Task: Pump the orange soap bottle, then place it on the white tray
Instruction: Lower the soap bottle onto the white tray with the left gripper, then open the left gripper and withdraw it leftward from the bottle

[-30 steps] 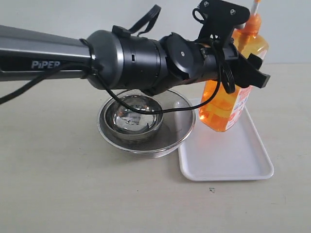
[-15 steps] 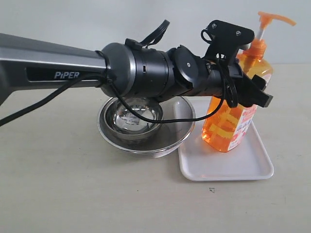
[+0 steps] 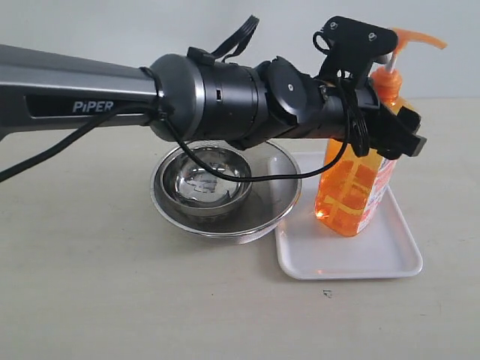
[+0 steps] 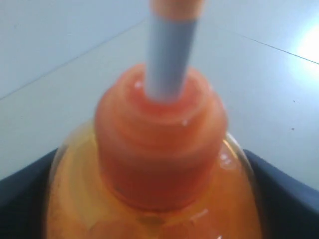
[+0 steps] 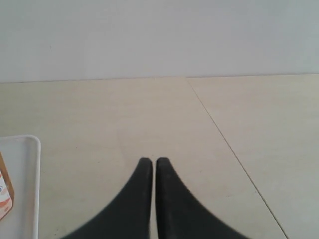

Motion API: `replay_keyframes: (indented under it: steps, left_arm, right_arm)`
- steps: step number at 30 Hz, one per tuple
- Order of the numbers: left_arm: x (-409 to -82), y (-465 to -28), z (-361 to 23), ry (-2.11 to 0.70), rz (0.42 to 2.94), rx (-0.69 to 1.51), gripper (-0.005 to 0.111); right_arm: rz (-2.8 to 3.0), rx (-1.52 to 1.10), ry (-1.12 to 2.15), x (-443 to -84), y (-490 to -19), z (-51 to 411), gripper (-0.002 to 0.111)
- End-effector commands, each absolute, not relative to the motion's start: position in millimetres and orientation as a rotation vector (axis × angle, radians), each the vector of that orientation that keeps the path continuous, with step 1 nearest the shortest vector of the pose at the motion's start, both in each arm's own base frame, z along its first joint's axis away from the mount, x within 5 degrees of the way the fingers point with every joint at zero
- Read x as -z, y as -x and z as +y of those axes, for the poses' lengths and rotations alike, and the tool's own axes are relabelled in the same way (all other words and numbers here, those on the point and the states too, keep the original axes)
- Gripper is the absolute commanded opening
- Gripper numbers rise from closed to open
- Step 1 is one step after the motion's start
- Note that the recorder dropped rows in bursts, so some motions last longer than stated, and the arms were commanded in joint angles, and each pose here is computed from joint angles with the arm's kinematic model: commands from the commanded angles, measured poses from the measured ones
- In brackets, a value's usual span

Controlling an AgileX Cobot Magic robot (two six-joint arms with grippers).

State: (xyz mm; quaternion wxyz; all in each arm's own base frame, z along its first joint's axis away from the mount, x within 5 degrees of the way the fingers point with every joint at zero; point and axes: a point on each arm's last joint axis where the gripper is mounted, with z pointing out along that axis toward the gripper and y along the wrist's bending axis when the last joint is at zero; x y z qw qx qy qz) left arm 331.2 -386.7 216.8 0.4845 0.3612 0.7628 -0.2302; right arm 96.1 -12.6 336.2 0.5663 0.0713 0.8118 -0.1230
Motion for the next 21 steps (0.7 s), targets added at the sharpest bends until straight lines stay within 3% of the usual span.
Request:
replay_keyframes:
  steps: [1, 12, 21]
  left_arm:
    - [-241.2, -319.1, -384.8, -1.029, 1.801, 0.575, 0.08]
    - [-301.8, -314.7, -359.4, -1.014, 1.717, 0.601, 0.08]
    - [-316.5, -328.7, -305.4, -1.15, 1.861, 0.691, 0.08]
  right_arm:
    - [1.897, 0.311, -0.159, -336.1, -95.8, -14.2, 0.0]
    - [1.904, 0.306, -0.159, -335.5, -95.7, -13.9, 0.0]
    - [1.933, 0.256, -0.154, -332.8, -95.7, -10.5, 0.0]
